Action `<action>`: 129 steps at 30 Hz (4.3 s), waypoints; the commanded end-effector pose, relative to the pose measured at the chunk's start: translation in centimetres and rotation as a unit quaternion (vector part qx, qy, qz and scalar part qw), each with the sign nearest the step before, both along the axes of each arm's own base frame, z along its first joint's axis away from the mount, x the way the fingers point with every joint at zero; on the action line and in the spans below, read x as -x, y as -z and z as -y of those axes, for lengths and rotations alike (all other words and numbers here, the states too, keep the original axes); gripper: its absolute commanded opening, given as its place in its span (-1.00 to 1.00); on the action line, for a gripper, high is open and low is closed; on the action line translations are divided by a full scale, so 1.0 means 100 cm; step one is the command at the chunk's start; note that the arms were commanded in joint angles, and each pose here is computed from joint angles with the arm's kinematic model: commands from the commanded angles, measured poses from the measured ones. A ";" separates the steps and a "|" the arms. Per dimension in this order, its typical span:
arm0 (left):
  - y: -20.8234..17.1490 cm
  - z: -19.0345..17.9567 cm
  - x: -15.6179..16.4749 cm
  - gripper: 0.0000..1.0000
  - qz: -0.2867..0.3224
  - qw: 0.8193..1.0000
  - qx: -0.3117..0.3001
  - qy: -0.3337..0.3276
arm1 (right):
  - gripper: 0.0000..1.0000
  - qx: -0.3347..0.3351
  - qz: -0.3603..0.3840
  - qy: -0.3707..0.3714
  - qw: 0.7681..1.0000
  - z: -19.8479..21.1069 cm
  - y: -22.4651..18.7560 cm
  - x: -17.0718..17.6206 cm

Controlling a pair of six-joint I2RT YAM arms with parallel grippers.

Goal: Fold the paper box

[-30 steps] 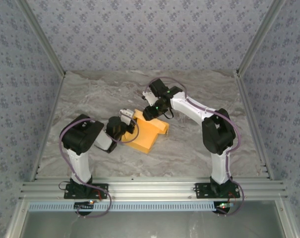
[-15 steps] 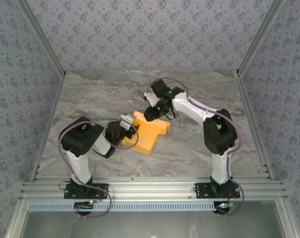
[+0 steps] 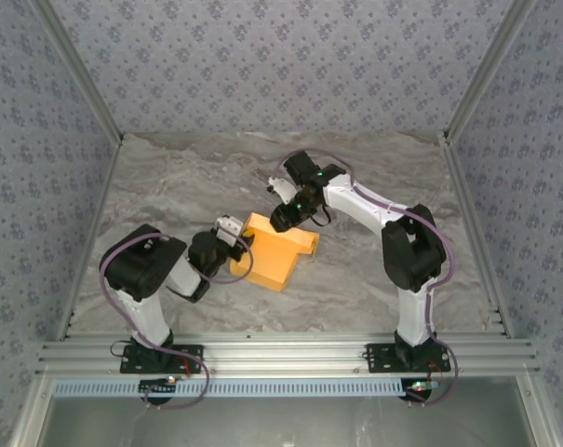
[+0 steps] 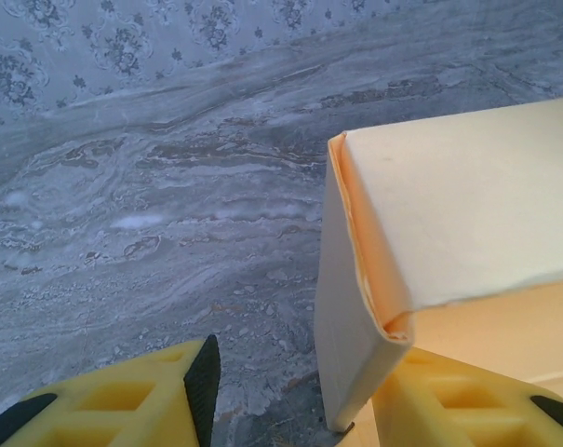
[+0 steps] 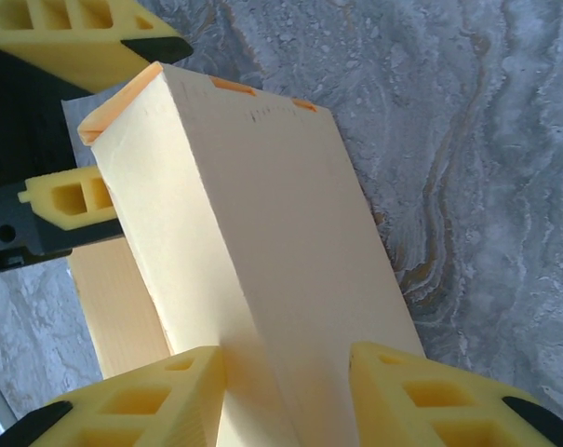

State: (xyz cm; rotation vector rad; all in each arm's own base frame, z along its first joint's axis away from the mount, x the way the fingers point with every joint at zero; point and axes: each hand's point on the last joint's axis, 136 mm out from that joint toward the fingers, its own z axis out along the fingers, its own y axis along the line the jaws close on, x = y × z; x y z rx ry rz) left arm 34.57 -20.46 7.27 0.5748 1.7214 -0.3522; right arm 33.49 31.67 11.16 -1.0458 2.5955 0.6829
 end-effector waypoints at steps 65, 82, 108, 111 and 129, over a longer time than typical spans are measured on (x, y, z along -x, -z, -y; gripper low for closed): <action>-0.013 0.026 0.017 -0.19 0.033 0.996 -0.001 0.079 | -0.24 -0.087 -0.233 -0.010 0.969 0.007 0.007 0.061; 0.006 0.040 0.017 -0.83 0.016 0.994 -0.010 0.112 | -0.25 -0.064 -0.229 -0.006 0.971 0.008 0.014 0.062; 0.032 0.055 0.039 -1.00 -0.025 0.989 -0.011 0.147 | -0.08 -0.102 -0.160 0.081 0.978 -0.009 -0.015 0.002; 0.035 0.057 0.036 -0.99 -0.028 0.989 -0.010 0.144 | -0.08 -0.093 -0.155 0.088 0.980 -0.013 -0.010 -0.006; 0.034 0.071 0.013 -0.82 -0.032 0.990 0.018 0.133 | -0.19 -0.048 -0.162 0.093 0.981 -0.027 0.020 -0.001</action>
